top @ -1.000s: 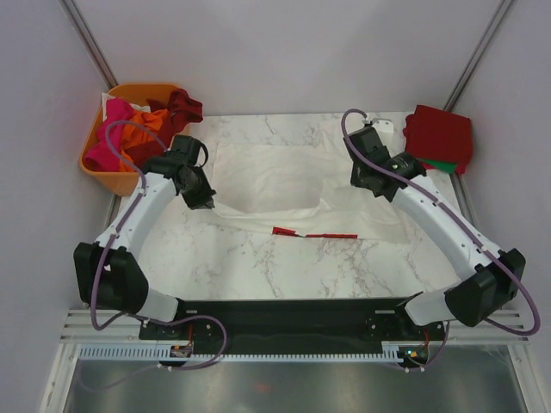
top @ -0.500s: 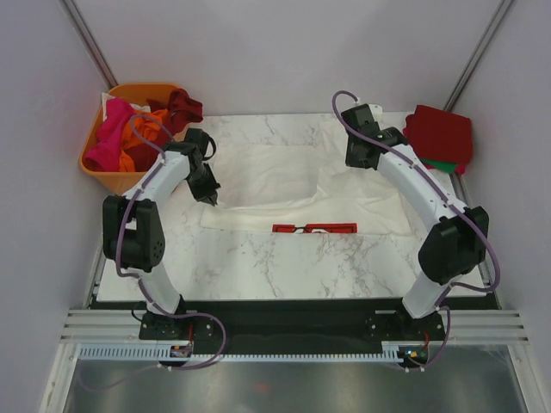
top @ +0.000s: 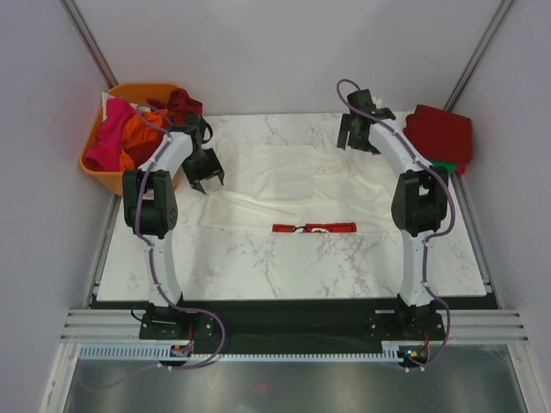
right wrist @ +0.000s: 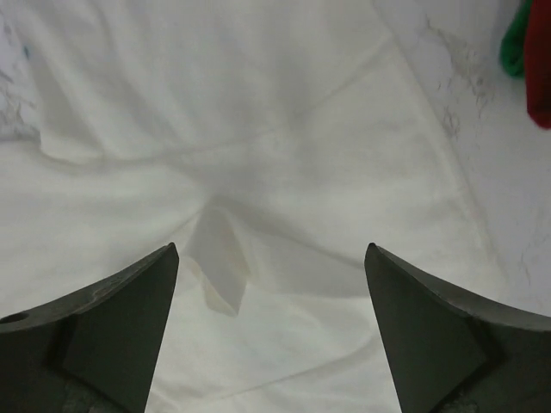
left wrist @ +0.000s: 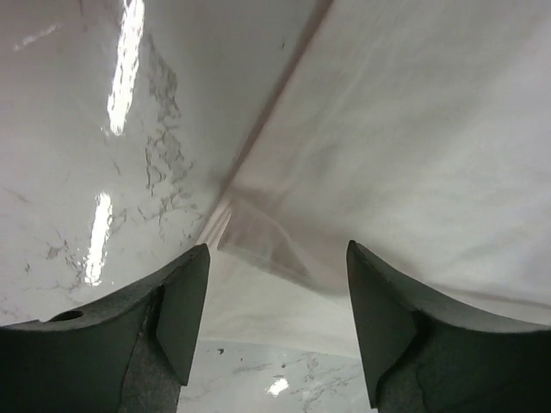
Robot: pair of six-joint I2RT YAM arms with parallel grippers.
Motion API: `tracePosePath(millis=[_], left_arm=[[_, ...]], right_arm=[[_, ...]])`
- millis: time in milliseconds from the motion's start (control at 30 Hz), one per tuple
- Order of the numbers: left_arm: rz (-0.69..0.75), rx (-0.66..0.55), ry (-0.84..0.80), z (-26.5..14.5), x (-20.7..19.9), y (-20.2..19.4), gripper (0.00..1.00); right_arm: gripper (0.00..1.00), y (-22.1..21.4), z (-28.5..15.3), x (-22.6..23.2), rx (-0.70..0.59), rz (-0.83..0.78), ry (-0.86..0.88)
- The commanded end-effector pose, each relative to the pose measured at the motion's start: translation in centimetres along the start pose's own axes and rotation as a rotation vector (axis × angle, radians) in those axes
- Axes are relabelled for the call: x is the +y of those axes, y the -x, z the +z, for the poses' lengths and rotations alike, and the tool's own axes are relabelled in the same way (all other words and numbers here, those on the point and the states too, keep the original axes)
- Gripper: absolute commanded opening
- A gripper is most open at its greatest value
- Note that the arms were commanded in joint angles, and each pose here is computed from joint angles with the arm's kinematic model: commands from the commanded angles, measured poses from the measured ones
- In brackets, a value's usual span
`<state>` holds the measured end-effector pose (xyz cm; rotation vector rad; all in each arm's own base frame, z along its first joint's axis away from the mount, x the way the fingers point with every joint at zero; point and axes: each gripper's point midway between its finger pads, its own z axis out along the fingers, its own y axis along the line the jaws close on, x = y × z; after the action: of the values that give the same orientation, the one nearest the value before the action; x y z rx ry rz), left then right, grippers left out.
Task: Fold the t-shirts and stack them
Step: Fold the tshirt
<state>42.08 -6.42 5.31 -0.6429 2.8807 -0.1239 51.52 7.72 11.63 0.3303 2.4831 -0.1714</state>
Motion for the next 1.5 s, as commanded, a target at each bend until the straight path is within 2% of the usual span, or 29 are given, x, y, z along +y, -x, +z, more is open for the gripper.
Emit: tracePosePath(millis=[0,133,167,200,233,267,333,367,400,467,500,600,667,900,1100,1233,1400,1433,1467], left_arm=[[0.014,-0.054,-0.039,-2.6,-0.7,3.3,0.73],[0.029,-0.168,-0.063,-7.3,-1.2,4.9,0.78],[0.027,-0.194,-0.038,-8.0,-0.6,5.0,0.78],[0.03,-0.205,-0.032,-8.6,-0.5,4.7,0.78],[0.038,-0.218,-0.018,-9.1,-0.3,4.3,0.78],[0.042,-0.222,-0.014,-9.9,0.2,3.2,0.78],[0.052,-0.205,-0.008,-10.3,0.5,1.1,0.75],[0.059,-0.189,-0.01,-10.0,1.1,-0.9,0.75],[0.067,-0.184,-0.022,-10.0,1.1,-2.1,0.75],[0.074,-0.096,-0.036,-7.8,1.9,-6.1,0.75],[0.069,-0.12,-0.051,-8.3,2.3,-6.7,0.75],[0.068,-0.081,-0.099,-6.4,2.5,-9.0,0.76],[0.062,-0.036,-0.074,-4.9,3.4,-10.5,0.77],[0.014,-0.014,-0.024,-1.9,4.5,-11.5,0.78],[-0.029,-0.082,0.058,-1.2,5.3,-9.5,0.77],[-0.06,-0.078,0.091,-0.2,5.5,-9.1,0.76],[-0.081,-0.085,0.177,1.7,6.6,-8.5,0.68],[-0.081,-0.093,0.178,1.7,6.4,-8.1,0.6],[-0.08,-0.092,0.181,1.9,6.4,-8.0,0.47]], right_arm=[[0.98,6.9,-1.2,-1.3,-0.105,0.08,0.028],[0.98,8.6,-5.1,-3.0,-0.17,0.078,0.006],[0.98,6.8,-4.4,-3.4,-0.136,0.06,-0.007],[0.98,7.1,-6.7,-4.2,-0.169,0.072,-0.004],[0.98,6.3,-7.1,-4.8,-0.162,0.078,-0.015],[0.98,3.3,-5.9,-5.9,-0.1,0.073,-0.045],[0.98,1.6,-8.4,-6.0,-0.1,0.128,0.042],[0.98,-2.0,-6.8,-6.4,-0.04,0.132,0.064],[0.98,-2.3,-9.0,-6.5,-0.073,0.157,0.123],[0.98,-6.6,-8.7,-7.0,0.004,0.176,0.143],[0.98,-7.0,-10.0,-7.2,-0.014,0.181,0.164],[0.98,-11.0,-10.5,-8.3,0.022,0.174,0.167],[0.98,-13.5,-10.0,-9.5,0.05,0.168,0.119],[0.98,-16.6,-8.3,-12.2,0.094,0.239,0.078],[0.98,-17.9,-6.3,-14.0,0.131,0.314,0.045],[0.97,-18.8,-4.9,-14.8,0.14,0.342,0.011],[0.92,-20.4,-3.1,-15.7,0.177,0.413,-0.002],[0.86,-20.9,-2.7,-15.7,0.184,0.422,0.003],[0.81,-21.4,-2.5,-15.5,0.198,0.427,0.004]])
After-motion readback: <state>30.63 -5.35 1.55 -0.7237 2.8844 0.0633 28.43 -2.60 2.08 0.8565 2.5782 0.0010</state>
